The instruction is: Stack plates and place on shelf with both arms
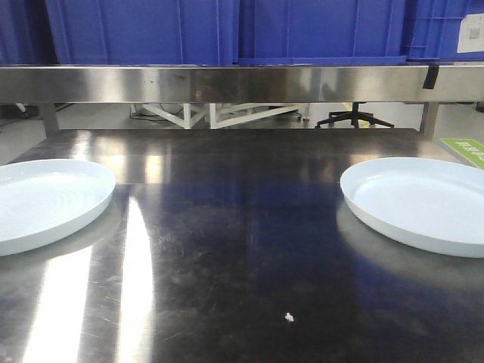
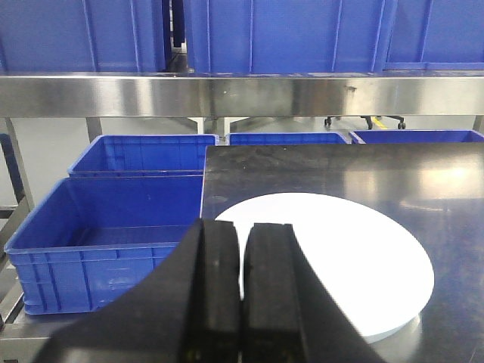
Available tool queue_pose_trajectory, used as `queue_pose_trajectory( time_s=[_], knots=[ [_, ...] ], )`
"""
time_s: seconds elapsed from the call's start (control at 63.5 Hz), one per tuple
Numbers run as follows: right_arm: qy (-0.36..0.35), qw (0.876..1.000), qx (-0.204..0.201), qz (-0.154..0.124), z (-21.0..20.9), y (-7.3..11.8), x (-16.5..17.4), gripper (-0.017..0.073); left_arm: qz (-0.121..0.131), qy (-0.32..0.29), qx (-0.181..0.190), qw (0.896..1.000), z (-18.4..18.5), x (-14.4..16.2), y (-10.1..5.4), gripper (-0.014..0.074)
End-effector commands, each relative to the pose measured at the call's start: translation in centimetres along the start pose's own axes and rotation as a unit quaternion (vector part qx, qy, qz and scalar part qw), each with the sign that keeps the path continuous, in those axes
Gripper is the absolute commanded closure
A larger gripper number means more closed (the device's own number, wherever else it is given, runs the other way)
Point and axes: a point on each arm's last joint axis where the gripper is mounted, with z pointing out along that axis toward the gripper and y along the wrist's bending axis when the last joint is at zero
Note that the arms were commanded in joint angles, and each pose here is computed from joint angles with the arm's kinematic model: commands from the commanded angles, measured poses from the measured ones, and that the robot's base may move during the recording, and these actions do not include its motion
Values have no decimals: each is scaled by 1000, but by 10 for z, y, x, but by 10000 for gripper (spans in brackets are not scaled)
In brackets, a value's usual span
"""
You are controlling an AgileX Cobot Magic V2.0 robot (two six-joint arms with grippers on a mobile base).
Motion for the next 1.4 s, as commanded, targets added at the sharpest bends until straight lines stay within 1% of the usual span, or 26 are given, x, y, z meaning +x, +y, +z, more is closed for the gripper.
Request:
queue_pose_trajectory(
  time_s=[0.0,0.866,0.929,1.023,1.07,1.133,1.196,1.259,1.338,1.385],
  knots=[
    [-51,999,-9,-4,-2,2,-9,512,-2,-52,9,999,-2,-8,-2,504],
    [-51,999,-9,-4,-2,2,-9,512,-2,-50,8,999,-2,-8,-2,504],
    [-51,999,-9,-4,-2,2,-9,512,0,-60,8,998,-3,-15,-1,504],
    [-51,999,-9,-4,-2,2,-9,512,0,-60,2,998,-6,-38,0,504],
    [-51,999,-9,-4,-2,2,-9,512,-1,-42,-4,999,-6,-51,2,504],
    [-51,999,-9,-4,-2,2,-9,512,1,-23,-14,1000,-6,-76,4,504],
    [-51,999,-9,-4,-2,2,-9,512,7,27,-30,999,-1,-101,7,504],
    [-51,999,-9,-4,-2,2,-9,512,18,95,-49,994,11,-120,11,504],
    [-51,999,-9,-4,-2,2,-9,512,27,151,-65,986,30,-143,14,504],
    [-51,999,-9,-4,-2,2,-9,512,30,185,-70,980,45,-149,15,504]
  ],
)
